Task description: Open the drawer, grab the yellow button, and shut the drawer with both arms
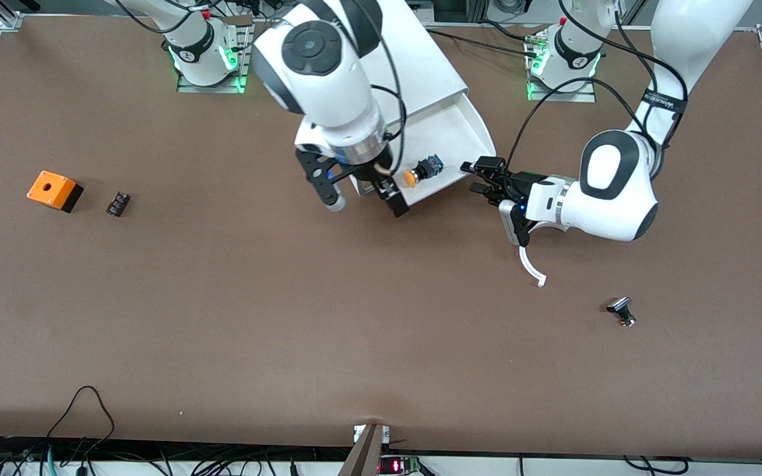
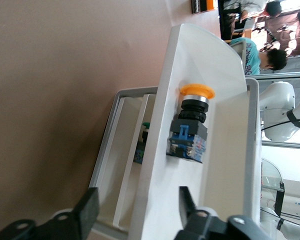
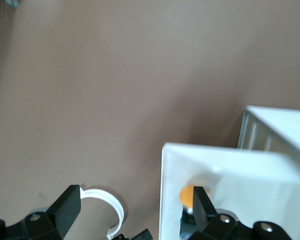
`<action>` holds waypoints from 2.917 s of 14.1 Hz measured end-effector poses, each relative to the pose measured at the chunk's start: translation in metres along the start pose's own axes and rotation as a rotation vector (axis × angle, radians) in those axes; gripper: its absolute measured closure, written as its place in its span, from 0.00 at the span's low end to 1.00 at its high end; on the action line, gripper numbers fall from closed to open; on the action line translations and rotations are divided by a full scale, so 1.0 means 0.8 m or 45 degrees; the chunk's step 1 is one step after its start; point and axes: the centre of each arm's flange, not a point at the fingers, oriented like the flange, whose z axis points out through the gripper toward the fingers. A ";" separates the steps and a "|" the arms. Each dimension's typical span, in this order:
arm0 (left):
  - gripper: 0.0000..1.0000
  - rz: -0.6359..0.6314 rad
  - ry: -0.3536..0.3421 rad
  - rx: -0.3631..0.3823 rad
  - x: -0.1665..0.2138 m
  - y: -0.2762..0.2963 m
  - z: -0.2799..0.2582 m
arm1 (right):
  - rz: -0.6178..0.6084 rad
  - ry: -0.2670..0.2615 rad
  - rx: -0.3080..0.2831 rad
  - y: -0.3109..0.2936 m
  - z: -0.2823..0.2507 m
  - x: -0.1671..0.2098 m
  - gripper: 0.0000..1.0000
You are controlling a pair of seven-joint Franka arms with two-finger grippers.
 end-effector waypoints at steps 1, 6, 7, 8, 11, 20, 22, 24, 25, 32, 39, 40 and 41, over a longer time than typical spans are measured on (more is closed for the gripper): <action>0.11 -0.031 -0.018 0.017 0.003 0.008 -0.018 | -0.002 -0.007 0.000 0.004 0.017 -0.021 0.00; 0.00 -0.143 -0.116 0.268 0.009 0.043 -0.106 | -0.020 -0.007 -0.066 0.023 0.088 -0.072 0.00; 0.00 -0.162 -0.137 0.341 0.010 0.052 -0.123 | -0.023 -0.005 -0.076 0.025 0.096 -0.074 0.00; 0.00 -0.192 -0.154 0.410 0.011 0.061 -0.139 | -0.022 -0.008 -0.082 0.026 0.099 -0.076 0.01; 0.00 -0.313 -0.168 0.551 0.011 0.089 -0.175 | -0.016 -0.027 -0.104 0.030 0.104 -0.081 0.04; 0.00 -0.501 -0.199 0.964 0.010 0.163 -0.214 | -0.070 -0.014 -0.184 0.062 0.136 -0.117 0.11; 0.00 -0.501 -0.199 0.969 0.011 0.168 -0.213 | -0.073 -0.009 -0.200 0.065 0.138 -0.119 0.16; 0.00 -0.502 -0.200 0.969 0.011 0.168 -0.213 | -0.073 -0.001 -0.241 0.069 0.136 -0.119 0.40; 0.00 -0.502 -0.200 0.969 0.011 0.168 -0.213 | -0.073 0.000 -0.254 0.070 0.131 -0.119 0.53; 0.00 -0.497 -0.210 0.969 0.013 0.164 -0.209 | -0.074 -0.012 -0.210 0.061 0.094 -0.121 0.67; 0.00 -0.842 0.084 1.017 0.047 0.167 -0.188 | -0.459 -0.005 -0.267 0.013 -0.040 0.071 0.67; 0.00 -0.880 0.111 1.022 0.053 0.171 -0.175 | -0.525 -0.008 -0.299 0.014 -0.057 0.110 0.67; 0.00 -0.911 0.134 1.027 0.059 0.175 -0.161 | -0.595 -0.012 -0.327 0.016 -0.072 0.149 0.67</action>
